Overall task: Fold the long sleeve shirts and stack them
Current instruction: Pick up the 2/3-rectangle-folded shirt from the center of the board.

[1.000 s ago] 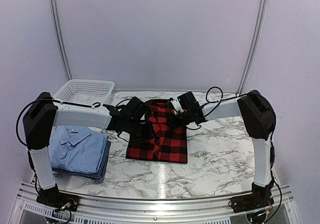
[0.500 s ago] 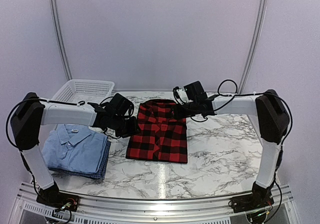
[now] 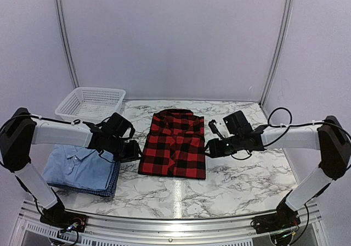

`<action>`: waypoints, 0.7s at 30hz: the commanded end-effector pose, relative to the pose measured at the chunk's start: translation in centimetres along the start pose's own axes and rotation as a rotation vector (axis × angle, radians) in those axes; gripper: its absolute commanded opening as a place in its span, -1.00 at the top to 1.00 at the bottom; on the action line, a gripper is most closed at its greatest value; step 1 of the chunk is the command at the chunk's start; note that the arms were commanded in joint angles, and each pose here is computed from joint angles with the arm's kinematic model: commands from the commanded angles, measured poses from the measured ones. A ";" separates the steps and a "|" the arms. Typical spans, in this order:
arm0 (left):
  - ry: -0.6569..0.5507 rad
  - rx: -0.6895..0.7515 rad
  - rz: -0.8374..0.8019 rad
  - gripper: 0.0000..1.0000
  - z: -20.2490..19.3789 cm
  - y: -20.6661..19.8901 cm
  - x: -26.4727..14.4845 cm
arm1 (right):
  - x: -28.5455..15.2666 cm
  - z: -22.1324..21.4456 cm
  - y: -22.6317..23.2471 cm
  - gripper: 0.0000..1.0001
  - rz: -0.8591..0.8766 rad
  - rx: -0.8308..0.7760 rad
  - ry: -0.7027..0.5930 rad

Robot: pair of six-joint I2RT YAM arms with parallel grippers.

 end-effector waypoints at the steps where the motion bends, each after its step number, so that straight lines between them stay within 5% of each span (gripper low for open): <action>1: 0.070 0.045 -0.023 0.20 -2.1 0.2 -0.6 | -1.1 -3.3 2.3 0.11 0.092 0.053 0.071; 9: 0.115 0.070 0.036 0.24 -4.4 0.9 -0.3 | -0.9 -8.6 3.1 0.11 0.152 0.140 0.174; 21: 0.117 0.081 0.070 0.25 -4.9 1.2 -0.3 | -0.1 -9.9 3.3 0.17 0.145 0.168 0.212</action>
Point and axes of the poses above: each gripper's point midway between its finger pads, its own x axis out along the fingers, its own y axis along the line the jaws close on, z = x × y, the point moved 5 cm from there along -x, back along the fingers, and after that the axes turned 1 degree about -x, right-handed, at the moved point
